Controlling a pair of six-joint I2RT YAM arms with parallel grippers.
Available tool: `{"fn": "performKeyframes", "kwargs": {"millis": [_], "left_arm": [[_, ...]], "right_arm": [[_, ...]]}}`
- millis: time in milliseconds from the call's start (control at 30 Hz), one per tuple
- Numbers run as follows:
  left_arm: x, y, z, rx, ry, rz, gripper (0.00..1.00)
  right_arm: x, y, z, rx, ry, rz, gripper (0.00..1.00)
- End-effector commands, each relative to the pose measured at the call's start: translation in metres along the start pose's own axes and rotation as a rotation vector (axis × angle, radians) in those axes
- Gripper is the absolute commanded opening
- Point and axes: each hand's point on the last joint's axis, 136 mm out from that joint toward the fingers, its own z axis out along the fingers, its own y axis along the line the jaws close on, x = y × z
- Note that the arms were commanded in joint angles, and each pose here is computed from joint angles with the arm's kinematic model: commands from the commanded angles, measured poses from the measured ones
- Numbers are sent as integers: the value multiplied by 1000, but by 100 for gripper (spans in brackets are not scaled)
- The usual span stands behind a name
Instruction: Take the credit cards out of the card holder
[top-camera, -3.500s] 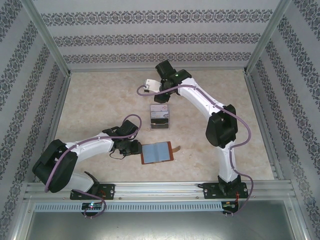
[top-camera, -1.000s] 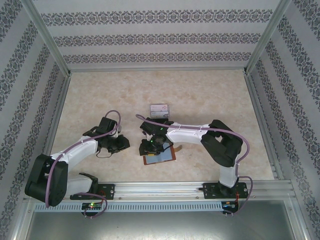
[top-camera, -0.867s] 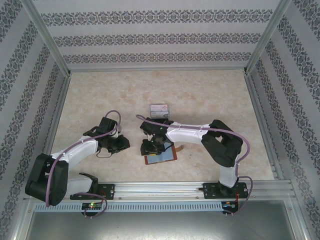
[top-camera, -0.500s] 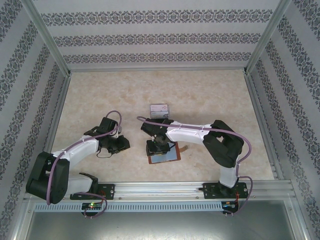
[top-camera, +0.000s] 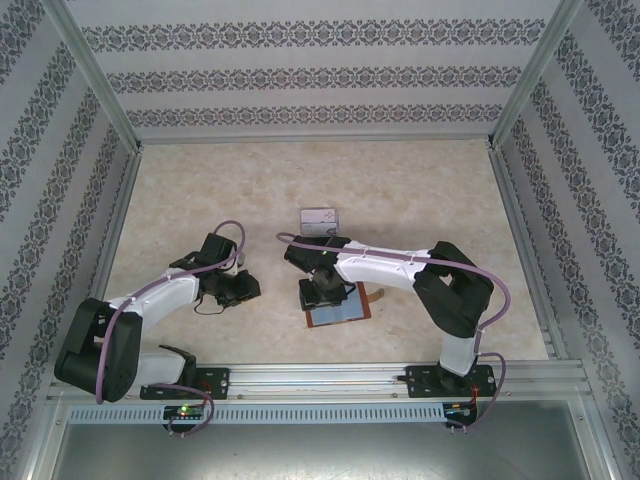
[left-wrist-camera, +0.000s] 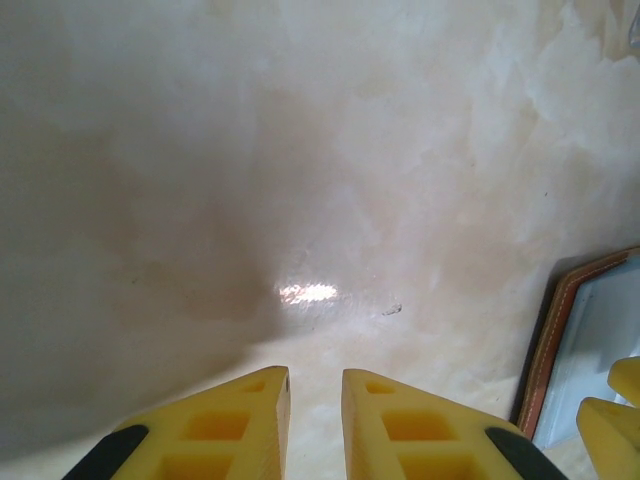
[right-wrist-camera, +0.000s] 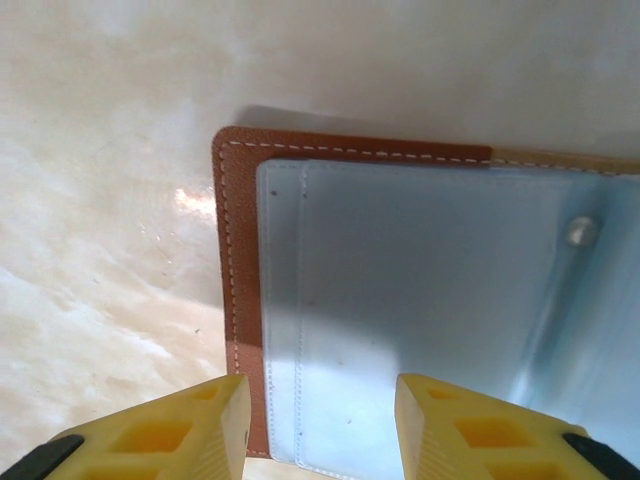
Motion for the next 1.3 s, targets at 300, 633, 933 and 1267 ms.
{"fn": "performKeyframes", "kwargs": {"millis": [300,633,933,1267], "left_arm": [[-32,18,-20,-177,-127,128,36],[-96,38,-58,-352,-392,148,99],[-151,74,-116,-583,-687,132,100],[-191,112,-136,-613,-1032,163,100]], "right_arm": [[-29,-40,-52,-14,-145,5,47],[-85,-186,-111,123,-410,118,96],[-114,-320,-126,316,-636,259,98],[-145,-346,-134,333,-964,249,98]]}}
